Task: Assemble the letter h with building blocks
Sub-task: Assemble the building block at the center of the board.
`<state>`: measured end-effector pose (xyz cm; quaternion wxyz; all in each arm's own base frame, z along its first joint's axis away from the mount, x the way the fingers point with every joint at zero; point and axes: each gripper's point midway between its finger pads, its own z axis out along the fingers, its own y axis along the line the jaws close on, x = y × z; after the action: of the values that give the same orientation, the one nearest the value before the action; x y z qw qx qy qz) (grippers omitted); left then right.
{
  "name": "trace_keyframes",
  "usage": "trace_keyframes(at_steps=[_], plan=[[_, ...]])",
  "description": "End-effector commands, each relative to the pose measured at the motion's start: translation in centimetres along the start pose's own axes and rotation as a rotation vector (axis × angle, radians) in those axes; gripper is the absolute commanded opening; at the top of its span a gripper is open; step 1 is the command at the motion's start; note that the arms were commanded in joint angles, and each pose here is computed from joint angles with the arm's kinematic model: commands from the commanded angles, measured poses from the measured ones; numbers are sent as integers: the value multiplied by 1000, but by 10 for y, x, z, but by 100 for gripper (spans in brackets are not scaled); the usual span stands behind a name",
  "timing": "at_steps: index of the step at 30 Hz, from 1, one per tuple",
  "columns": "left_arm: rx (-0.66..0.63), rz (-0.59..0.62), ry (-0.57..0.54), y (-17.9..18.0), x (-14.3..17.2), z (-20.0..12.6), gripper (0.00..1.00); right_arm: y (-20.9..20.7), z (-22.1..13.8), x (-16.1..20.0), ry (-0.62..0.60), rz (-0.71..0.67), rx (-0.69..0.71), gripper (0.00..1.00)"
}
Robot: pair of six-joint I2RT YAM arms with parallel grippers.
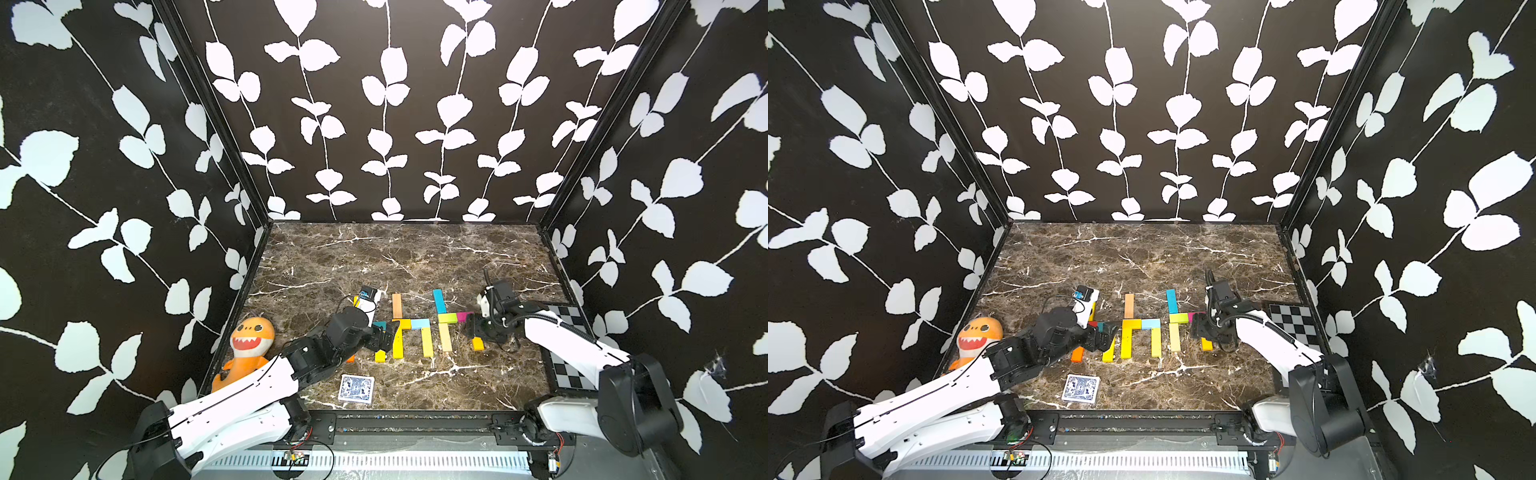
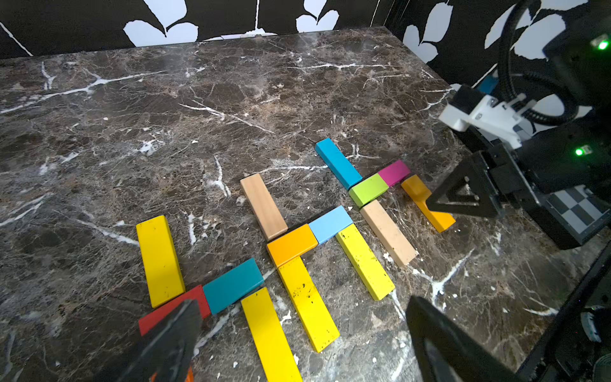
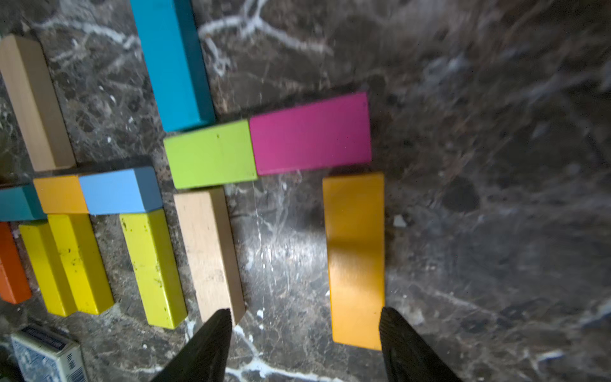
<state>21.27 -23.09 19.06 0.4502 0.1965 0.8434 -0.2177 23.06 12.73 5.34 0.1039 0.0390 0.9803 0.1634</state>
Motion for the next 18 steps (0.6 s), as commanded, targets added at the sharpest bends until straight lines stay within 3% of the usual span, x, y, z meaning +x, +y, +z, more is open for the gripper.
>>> trace_keyframes(at_steps=[1, 9, 18], plan=[[4, -15, -36, 0, -11, -6, 99, 2, -7, 26, 78, 68, -50, 71], [16, -16, -28, -3, -8, 1, 99, 0, -5, 49, 135, 103, -73, 73], [10, -14, -27, -2, -8, 1, 99, -4, 13, 48, 149, 103, -50, 73]])
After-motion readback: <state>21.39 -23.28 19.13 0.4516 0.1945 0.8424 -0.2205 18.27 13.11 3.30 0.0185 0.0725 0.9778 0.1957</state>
